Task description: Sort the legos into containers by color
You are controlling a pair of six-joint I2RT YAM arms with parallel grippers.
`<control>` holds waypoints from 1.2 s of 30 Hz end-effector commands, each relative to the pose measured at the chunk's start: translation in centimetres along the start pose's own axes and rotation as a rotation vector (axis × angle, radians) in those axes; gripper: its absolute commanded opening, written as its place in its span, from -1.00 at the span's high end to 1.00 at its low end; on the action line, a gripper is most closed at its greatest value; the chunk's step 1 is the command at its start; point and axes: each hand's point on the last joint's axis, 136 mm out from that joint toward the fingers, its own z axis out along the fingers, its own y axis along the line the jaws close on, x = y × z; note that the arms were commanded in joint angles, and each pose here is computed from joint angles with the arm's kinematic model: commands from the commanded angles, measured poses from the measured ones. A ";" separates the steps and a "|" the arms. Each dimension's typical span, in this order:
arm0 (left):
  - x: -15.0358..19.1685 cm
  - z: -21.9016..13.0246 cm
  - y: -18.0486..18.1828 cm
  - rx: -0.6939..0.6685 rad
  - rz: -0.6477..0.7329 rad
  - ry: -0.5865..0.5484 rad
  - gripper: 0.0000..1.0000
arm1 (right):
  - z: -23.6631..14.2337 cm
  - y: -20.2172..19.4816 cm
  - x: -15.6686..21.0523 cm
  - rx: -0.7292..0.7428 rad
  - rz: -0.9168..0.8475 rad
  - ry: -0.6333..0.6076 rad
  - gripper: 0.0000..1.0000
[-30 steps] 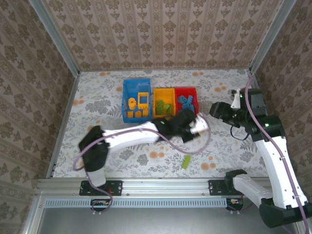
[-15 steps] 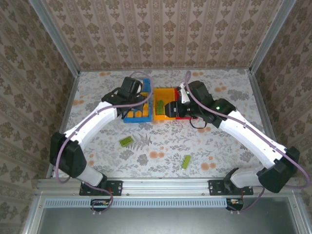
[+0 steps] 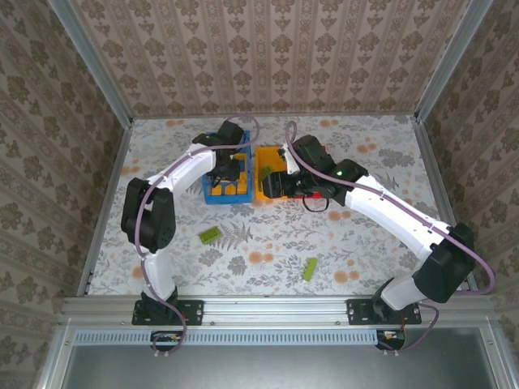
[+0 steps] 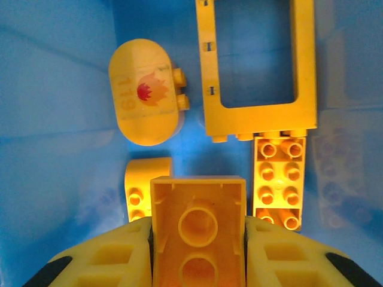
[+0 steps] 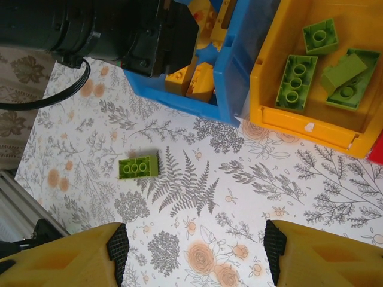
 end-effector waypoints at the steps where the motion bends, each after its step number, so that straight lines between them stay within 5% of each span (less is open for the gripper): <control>1: 0.4 0.3 1.1 -0.051 -0.022 0.036 0.45 | 0.1 0.7 0.3 -0.022 -0.012 0.024 -0.30; 14: 1.3 1.1 0.9 -0.055 -0.011 0.072 -0.06 | 0.0 -2.0 5.4 0.050 0.050 0.171 -0.36; 23: 0.1 -5.7 -0.1 0.011 0.006 -0.077 -0.18 | -2.8 -6.2 12.8 0.242 0.234 0.371 -0.42; 30: 4.6 -12.7 -4.2 0.264 0.220 -0.283 -0.42 | -1.6 -8.5 19.4 0.340 0.492 0.536 -0.43; 36: 11.6 -17.0 -6.0 0.551 0.337 -0.377 -0.51 | 1.0 -9.4 21.9 0.377 0.612 0.540 -0.40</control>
